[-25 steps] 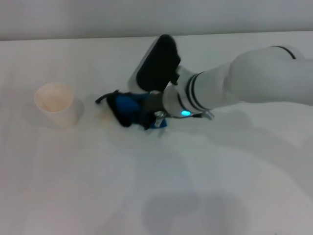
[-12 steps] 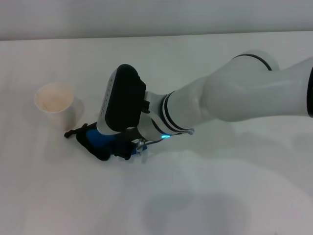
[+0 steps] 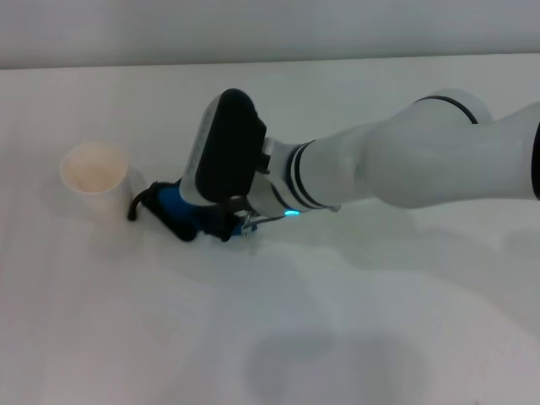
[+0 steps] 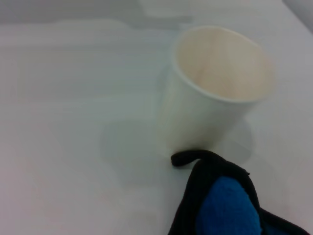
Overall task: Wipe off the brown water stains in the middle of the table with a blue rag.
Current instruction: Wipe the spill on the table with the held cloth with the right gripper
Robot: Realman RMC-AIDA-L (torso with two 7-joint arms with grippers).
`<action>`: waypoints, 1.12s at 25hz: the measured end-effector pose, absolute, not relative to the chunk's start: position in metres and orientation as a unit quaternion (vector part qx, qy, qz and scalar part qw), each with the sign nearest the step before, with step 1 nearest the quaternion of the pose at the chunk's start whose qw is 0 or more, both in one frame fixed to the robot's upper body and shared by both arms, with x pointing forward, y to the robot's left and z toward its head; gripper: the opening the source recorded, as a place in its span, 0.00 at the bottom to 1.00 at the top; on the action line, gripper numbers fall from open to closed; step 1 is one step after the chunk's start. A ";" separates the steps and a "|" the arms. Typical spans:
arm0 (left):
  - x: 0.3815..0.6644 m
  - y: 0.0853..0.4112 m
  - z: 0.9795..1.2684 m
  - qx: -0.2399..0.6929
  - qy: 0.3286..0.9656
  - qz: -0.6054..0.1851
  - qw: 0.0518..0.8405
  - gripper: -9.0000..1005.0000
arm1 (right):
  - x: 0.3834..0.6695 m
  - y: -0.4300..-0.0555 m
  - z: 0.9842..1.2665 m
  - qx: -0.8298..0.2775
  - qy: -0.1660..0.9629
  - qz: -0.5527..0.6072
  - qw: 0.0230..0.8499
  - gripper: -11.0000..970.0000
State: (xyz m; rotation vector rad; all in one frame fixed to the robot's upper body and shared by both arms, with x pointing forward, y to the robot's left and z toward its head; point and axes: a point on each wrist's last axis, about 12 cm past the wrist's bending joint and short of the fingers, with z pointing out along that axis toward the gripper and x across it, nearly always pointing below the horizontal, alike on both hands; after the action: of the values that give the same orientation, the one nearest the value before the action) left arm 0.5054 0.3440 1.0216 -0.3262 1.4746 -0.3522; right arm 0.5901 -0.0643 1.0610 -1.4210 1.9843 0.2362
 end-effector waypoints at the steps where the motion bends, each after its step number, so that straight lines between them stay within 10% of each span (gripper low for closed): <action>1: 0.505 0.344 1.022 -0.147 0.666 -0.159 0.714 0.88 | 0.593 -0.067 1.060 -0.541 0.764 0.086 0.342 0.12; 19: 0.505 0.344 1.022 -0.149 0.665 -0.158 0.715 0.88 | 0.637 -0.133 1.053 -0.440 0.823 0.008 0.359 0.12; 28: 0.508 0.343 1.024 -0.147 0.662 -0.161 0.717 0.88 | 0.616 -0.089 1.066 -0.496 0.808 0.073 0.309 0.12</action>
State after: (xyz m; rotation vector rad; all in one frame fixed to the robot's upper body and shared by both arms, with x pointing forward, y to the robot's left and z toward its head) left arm 0.5084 0.3430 1.0236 -0.3253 1.4656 -0.3556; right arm 0.6159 -0.0888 1.0655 -1.3118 2.1342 0.1919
